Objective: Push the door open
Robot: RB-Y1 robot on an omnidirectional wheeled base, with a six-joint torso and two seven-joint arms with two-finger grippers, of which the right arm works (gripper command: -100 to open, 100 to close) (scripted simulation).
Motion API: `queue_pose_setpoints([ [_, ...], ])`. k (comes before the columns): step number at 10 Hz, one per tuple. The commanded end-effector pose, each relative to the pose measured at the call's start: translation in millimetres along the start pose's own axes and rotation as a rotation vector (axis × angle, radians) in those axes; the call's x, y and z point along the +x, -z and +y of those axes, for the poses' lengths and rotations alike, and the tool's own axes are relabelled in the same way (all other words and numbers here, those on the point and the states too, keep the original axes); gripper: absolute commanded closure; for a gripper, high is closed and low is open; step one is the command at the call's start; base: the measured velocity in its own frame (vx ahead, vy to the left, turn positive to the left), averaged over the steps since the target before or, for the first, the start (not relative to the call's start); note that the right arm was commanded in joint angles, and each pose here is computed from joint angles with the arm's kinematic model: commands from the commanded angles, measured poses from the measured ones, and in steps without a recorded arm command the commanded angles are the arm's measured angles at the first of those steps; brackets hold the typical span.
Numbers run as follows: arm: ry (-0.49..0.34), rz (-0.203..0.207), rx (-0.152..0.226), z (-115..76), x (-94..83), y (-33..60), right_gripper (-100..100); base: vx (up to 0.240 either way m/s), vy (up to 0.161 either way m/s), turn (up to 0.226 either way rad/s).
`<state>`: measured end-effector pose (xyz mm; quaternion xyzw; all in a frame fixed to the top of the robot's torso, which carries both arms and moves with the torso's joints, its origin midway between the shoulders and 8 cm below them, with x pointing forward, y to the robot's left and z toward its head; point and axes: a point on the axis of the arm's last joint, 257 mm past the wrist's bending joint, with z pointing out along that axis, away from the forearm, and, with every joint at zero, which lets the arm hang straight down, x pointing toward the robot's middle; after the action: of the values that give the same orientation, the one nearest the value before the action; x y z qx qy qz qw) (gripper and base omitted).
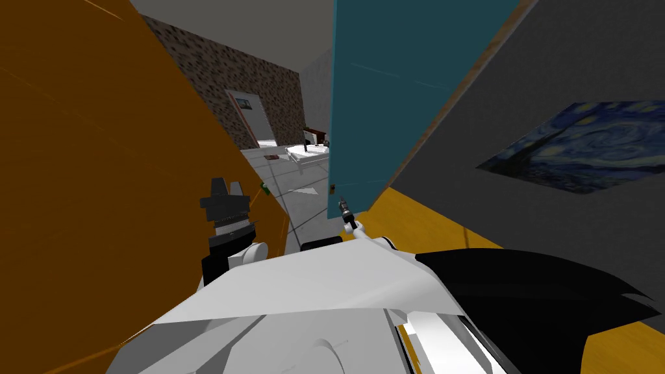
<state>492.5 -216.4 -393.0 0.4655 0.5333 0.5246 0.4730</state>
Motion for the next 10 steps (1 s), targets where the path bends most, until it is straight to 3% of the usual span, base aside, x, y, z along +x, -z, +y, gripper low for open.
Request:
queue_pose_setpoints([
  [1, 0.005, -0.003, -0.003, 0.9, -3.4, 0.6, -100, 0.182, 0.03, 0.024],
  [10, 0.004, -0.023, -0.012, 0.5, -6.7, 5.8, -100, 0.206, 0.025, 0.022],
])
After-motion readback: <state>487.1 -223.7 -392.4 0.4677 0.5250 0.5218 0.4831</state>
